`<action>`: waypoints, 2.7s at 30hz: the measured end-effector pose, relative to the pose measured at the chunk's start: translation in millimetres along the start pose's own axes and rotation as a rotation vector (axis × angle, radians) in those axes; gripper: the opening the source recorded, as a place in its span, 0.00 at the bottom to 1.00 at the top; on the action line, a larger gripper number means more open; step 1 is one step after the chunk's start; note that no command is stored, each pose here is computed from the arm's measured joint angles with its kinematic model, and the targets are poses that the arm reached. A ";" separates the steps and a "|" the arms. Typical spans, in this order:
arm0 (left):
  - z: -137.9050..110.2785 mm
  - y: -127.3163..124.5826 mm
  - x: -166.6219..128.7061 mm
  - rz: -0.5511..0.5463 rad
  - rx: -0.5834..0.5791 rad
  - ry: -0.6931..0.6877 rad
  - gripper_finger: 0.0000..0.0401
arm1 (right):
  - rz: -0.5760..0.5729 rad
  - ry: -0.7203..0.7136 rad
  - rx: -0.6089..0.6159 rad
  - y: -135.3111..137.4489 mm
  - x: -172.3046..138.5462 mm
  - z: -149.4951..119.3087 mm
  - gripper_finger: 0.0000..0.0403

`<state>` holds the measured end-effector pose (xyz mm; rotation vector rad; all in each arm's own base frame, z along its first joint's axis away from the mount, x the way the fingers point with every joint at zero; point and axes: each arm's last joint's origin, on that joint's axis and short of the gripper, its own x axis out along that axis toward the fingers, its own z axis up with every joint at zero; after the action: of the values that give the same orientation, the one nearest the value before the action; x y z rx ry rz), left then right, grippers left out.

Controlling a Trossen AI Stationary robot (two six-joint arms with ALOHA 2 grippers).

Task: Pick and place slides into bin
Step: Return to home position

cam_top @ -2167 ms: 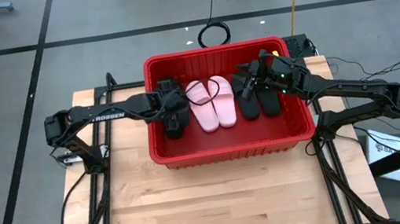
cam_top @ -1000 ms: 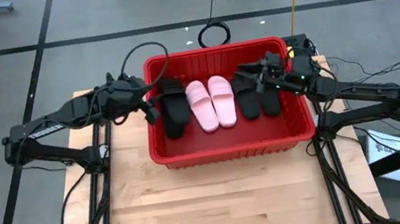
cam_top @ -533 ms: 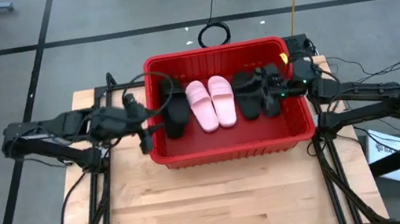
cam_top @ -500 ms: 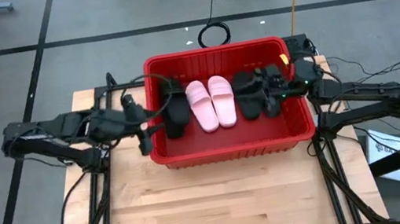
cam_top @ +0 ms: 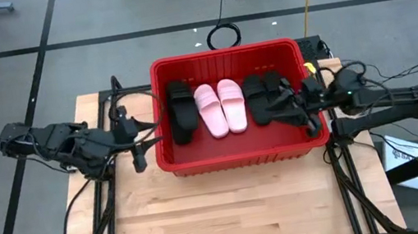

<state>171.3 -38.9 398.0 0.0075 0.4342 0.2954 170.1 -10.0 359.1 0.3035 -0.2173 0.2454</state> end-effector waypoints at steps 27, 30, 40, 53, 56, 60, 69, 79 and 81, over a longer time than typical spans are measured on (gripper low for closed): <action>-39.3 14.2 -39.4 0.114 -0.058 -0.095 0.46 | 0.124 -0.304 -0.180 43.7 -109.6 2.6 0.37; -49.3 17.3 -41.4 0.094 -0.054 -0.120 0.46 | 0.147 -0.384 -0.197 42.4 -120.3 -7.8 0.37; -92.0 40.8 -52.6 0.046 -0.117 -0.186 0.46 | 0.172 -0.438 -0.163 37.6 -134.7 -30.7 0.37; -133.1 57.2 -53.1 0.006 -0.177 -0.355 0.46 | 0.178 -0.494 -0.205 26.4 -128.1 -58.9 0.37; -140.7 58.3 -51.7 -0.011 -0.186 -0.396 0.46 | 0.194 -0.540 -0.208 24.5 -129.1 -64.8 0.37; -152.1 58.3 -48.1 -0.038 -0.179 -0.429 0.46 | 0.217 -0.569 -0.173 21.5 -129.5 -73.8 0.37; -174.6 54.7 -36.7 -0.070 -0.212 -0.471 0.46 | 0.240 -0.592 -0.146 15.0 -130.1 -93.4 0.37; -187.9 42.2 -20.3 -0.097 -0.197 -0.485 0.46 | 0.331 -0.612 -0.158 18.5 -133.7 -91.7 0.37; -192.1 39.4 -16.1 -0.102 -0.182 -0.482 0.46 | 0.328 -0.597 -0.156 18.0 -132.6 -92.7 0.37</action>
<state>66.5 -16.5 233.0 -0.1193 -0.0715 0.2224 55.8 9.1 244.9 0.1779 -0.8758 0.4565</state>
